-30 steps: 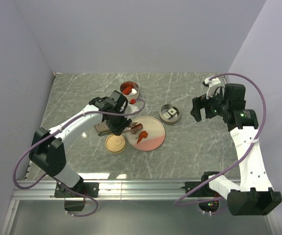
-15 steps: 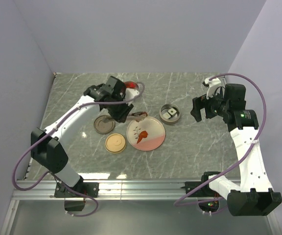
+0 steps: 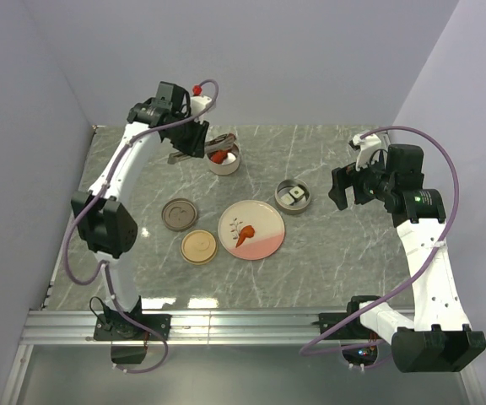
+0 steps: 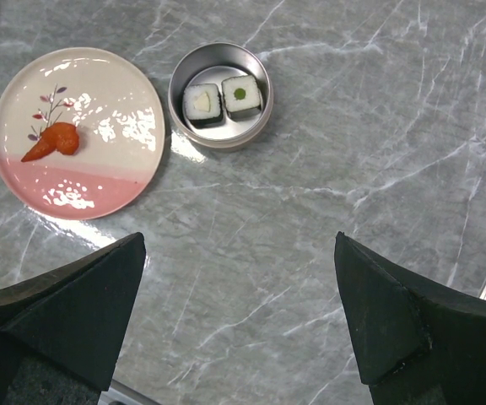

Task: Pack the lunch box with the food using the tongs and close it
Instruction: Place the food into the lunch box

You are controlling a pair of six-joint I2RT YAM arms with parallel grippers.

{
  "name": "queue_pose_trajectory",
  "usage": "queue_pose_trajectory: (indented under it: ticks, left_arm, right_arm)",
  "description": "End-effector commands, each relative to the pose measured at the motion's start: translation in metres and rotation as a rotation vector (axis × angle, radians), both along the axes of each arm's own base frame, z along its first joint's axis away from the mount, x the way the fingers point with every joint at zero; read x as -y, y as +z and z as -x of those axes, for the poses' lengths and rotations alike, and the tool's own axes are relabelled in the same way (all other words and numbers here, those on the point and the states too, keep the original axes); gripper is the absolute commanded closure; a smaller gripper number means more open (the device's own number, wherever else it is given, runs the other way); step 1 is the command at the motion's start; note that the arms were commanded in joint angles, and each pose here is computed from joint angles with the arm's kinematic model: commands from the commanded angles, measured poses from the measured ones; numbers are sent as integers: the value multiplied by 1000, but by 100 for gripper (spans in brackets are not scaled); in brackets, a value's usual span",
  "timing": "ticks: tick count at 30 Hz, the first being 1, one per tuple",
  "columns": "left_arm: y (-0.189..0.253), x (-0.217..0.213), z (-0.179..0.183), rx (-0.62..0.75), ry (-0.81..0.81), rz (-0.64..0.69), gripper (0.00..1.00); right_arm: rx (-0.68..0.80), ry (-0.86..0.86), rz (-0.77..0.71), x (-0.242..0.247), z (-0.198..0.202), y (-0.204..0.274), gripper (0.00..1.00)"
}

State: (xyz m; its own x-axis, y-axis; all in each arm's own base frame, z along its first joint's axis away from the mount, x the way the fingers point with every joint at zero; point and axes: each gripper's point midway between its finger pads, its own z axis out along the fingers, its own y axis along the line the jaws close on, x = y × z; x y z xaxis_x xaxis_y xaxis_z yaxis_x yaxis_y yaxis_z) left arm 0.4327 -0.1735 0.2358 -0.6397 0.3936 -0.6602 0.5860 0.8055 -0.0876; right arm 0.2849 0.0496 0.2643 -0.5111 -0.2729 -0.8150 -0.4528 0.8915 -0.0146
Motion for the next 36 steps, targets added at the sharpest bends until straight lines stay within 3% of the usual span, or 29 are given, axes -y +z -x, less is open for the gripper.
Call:
queue_pose_trajectory:
  ticks: [1, 14, 23, 31, 36]
  left_arm:
    - [4, 12, -12, -2, 1, 48, 71]
    - [-47, 18, -31, -94, 27, 39, 70]
    - [-64, 21, -33, -133, 21, 30, 60]
    - [-50, 18, -36, -101, 22, 20, 47]
    - [-26, 15, -36, -54, 21, 20, 47]
  right_arm:
    - [33, -14, 21, 5, -1, 4, 0]
    - [24, -28, 41, 9, 3, -3, 0]
    - [26, -31, 49, 11, 3, -3, 0]
    - [24, -26, 43, 10, 2, -2, 0]
    - [29, -23, 42, 9, 1, 1, 0]
